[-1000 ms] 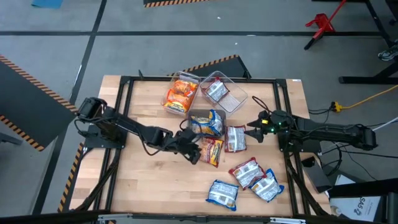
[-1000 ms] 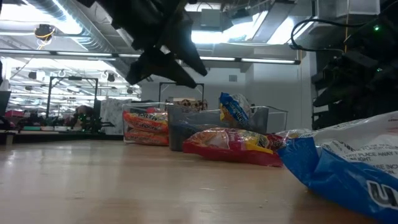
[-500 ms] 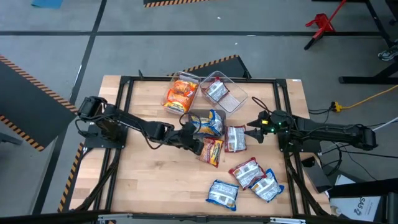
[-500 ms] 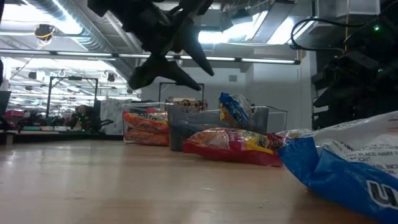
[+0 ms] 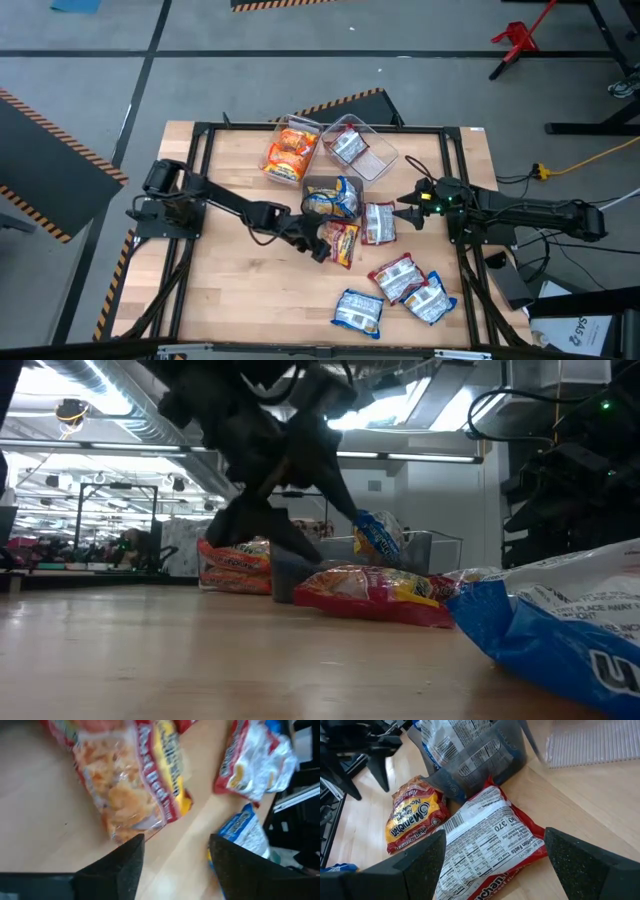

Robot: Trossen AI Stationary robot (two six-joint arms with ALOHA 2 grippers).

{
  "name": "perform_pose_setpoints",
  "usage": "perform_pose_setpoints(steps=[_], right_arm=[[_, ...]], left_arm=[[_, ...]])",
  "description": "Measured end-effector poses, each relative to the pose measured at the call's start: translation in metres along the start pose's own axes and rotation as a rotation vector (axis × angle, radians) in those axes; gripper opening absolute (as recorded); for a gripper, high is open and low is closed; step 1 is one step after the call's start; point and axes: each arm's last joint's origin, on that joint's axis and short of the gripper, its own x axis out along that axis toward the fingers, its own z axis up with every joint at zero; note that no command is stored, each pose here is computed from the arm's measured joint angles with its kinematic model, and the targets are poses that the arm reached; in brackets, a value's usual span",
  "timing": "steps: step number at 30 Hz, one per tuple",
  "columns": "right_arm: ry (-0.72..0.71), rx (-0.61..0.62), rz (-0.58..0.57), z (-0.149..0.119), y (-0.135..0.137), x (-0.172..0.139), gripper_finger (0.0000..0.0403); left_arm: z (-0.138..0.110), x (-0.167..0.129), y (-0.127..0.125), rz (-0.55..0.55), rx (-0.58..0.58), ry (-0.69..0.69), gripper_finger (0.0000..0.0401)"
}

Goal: Sort Maruchan noodles
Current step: Put the red noodle pack into the right transparent bin

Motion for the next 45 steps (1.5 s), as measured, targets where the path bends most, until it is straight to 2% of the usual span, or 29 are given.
perform_pose_setpoints(steps=[7,9,13,21,27,30,39,42,45], right_arm=[[-0.002,0.0,0.0,0.0,0.0,0.0,0.0324],[-0.003,0.0,0.0,0.0,0.0,0.0,0.0324],[-0.003,0.0,0.0,0.0,0.0,0.0,0.0324],[-0.003,-0.001,0.0,0.0,0.0,0.0,0.0324],[-0.004,-0.001,0.0,0.0,0.0,0.0,0.0324],[-0.003,-0.001,-0.001,0.0,0.0,0.0,0.0324],[-0.003,-0.001,0.0,0.0,0.0,0.0,0.0324],[-0.002,-0.001,0.0,0.0,0.0,0.0,0.0324],[-0.003,-0.001,0.0,0.0,0.0,0.0,0.0324]], left_arm=[[0.01,0.0,0.01,0.044,-0.08,0.015,0.0258],[0.013,-0.001,0.012,0.054,-0.088,0.019,0.0259],[0.013,-0.002,0.021,0.158,-0.093,-0.03,0.026],[0.019,-0.001,0.019,0.182,-0.073,-0.185,0.026],[0.015,0.013,0.029,0.214,-0.088,-0.175,0.026],[0.015,0.026,0.027,0.134,-0.127,-0.173,0.026],[0.013,0.06,0.021,0.011,-0.176,-0.129,0.0255],[0.015,0.067,0.017,-0.004,-0.177,-0.132,0.0237],[0.015,0.074,0.015,-0.027,-0.183,-0.133,0.0199]])
